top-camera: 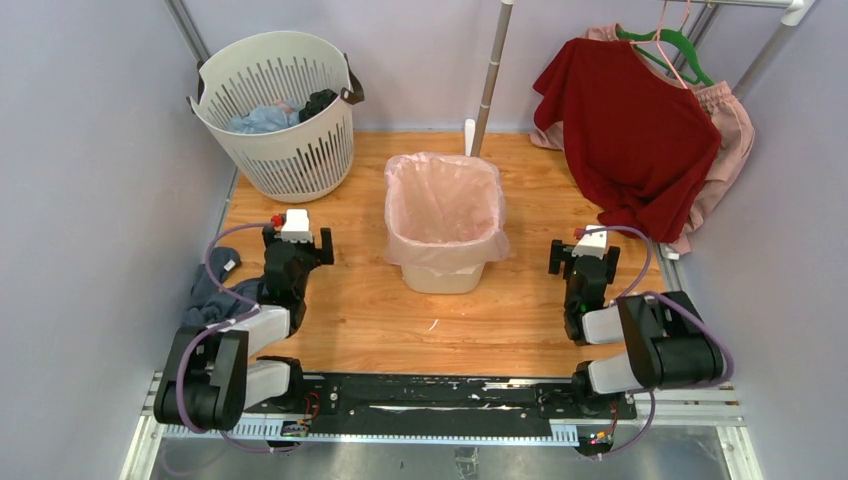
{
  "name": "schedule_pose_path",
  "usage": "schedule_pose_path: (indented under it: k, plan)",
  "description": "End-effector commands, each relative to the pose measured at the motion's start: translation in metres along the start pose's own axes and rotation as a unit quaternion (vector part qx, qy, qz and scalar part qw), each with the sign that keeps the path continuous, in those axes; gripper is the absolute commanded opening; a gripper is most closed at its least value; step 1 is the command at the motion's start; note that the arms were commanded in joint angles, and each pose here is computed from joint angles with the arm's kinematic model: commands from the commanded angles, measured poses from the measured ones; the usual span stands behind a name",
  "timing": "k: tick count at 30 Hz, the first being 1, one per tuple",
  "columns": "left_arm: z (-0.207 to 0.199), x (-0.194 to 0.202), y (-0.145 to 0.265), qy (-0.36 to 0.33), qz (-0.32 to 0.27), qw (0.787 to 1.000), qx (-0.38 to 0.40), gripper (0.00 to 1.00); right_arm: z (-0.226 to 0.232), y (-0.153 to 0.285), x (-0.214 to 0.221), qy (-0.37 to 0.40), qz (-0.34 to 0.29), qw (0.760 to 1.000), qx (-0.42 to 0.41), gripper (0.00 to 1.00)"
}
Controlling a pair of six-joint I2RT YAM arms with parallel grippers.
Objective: Put the trash bags into the trash bin
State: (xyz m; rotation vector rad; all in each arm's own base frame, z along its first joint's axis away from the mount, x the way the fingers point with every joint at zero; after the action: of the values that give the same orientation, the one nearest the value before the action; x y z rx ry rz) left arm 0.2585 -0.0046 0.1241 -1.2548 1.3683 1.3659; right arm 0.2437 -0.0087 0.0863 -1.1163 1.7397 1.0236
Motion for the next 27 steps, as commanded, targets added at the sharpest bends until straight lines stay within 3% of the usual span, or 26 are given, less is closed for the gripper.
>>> schedule_pose_path:
  k: [1, 6, 10, 27]
  plan:
    - [-0.003, -0.004, -0.005, -0.012, -0.051, 0.998, 0.033, 1.00, -0.004, -0.007, -0.010, -0.004, -0.048, 0.999, 0.017, 0.97]
    - [-0.009, 0.006, -0.014, -0.031, -0.029, 0.997, 0.067, 1.00, 0.005, -0.018, -0.014, 0.022, 0.009, 0.999, -0.034, 0.98]
    - [-0.003, 0.009, -0.015, -0.012, -0.035, 0.999, 0.027, 1.00, 0.005, -0.018, -0.014, 0.023, 0.008, 0.999, -0.035, 0.98]
    - [-0.002, 0.009, -0.015, -0.011, -0.034, 0.999, 0.025, 1.00, 0.005, -0.019, -0.014, 0.023, 0.011, 0.999, -0.039, 0.98]
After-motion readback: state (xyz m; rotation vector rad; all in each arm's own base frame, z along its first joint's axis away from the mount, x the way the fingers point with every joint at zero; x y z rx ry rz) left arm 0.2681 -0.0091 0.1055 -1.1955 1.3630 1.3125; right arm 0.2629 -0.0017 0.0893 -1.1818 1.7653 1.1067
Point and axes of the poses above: each gripper's point midway between its finger pads, its own y axis back along the fingers, its own z axis along the line the jaws close on, x = y × z, the point moved 9 cm from there along y, back along the fingers, and after that the axes turned 10 degrees about y, right-handed, at the moved point
